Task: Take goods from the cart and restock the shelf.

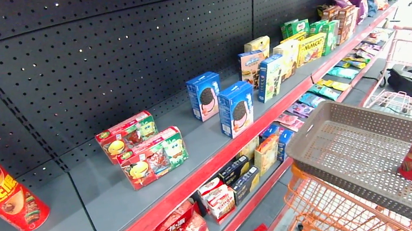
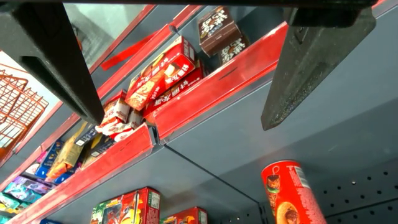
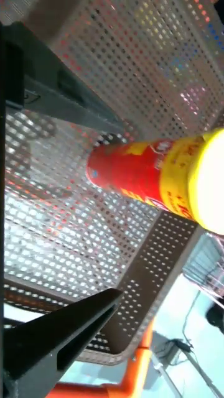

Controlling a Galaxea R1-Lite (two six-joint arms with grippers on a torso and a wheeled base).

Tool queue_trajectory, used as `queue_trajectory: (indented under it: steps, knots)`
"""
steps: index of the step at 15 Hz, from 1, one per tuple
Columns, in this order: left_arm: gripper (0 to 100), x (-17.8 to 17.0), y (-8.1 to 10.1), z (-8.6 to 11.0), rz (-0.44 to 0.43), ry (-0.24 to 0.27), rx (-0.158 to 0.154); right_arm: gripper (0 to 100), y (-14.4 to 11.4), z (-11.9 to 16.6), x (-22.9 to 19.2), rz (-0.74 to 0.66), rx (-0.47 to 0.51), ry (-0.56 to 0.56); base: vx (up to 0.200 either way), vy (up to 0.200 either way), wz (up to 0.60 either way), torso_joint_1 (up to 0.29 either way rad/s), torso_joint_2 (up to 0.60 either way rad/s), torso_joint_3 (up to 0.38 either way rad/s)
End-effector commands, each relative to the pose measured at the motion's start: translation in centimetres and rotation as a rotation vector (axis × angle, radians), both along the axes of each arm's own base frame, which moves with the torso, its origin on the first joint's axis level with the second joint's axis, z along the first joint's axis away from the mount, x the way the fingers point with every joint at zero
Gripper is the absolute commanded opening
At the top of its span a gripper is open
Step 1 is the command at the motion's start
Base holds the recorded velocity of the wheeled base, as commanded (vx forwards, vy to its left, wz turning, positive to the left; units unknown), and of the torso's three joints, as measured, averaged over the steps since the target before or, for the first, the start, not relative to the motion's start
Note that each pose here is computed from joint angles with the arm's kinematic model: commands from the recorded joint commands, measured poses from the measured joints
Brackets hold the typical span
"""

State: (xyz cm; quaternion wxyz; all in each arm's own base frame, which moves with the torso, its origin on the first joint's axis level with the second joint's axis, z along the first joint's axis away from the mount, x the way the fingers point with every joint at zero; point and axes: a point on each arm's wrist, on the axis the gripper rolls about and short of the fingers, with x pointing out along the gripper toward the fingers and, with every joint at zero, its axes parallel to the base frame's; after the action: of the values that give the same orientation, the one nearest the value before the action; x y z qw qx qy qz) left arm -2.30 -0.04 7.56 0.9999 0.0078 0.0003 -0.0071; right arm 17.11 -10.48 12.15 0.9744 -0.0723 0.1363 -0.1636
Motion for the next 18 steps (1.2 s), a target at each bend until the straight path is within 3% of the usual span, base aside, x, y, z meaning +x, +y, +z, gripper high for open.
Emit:
queue_trajectory:
  steps: [1,8,18]
  knots:
    - [100,0.0,0.0,0.0,0.0,0.001,0.0,100,-0.9,-1.9,1.3,0.001,0.028,0.045,0.0,0.0,0.0,0.0,0.0,0.0]
    - [100,0.0,0.0,0.0,0.0,0.001,0.0,100,-1.0,-3.1,3.1,0.096,0.042,0.04,0.0,0.0,0.0,0.0,0.0,0.0]
    - [100,0.0,0.0,0.0,0.0,0.001,0.0,100,-1.8,-4.1,5.9,0.127,0.019,0.019,0.0,0.0,0.0,0.0,0.0,0.0]
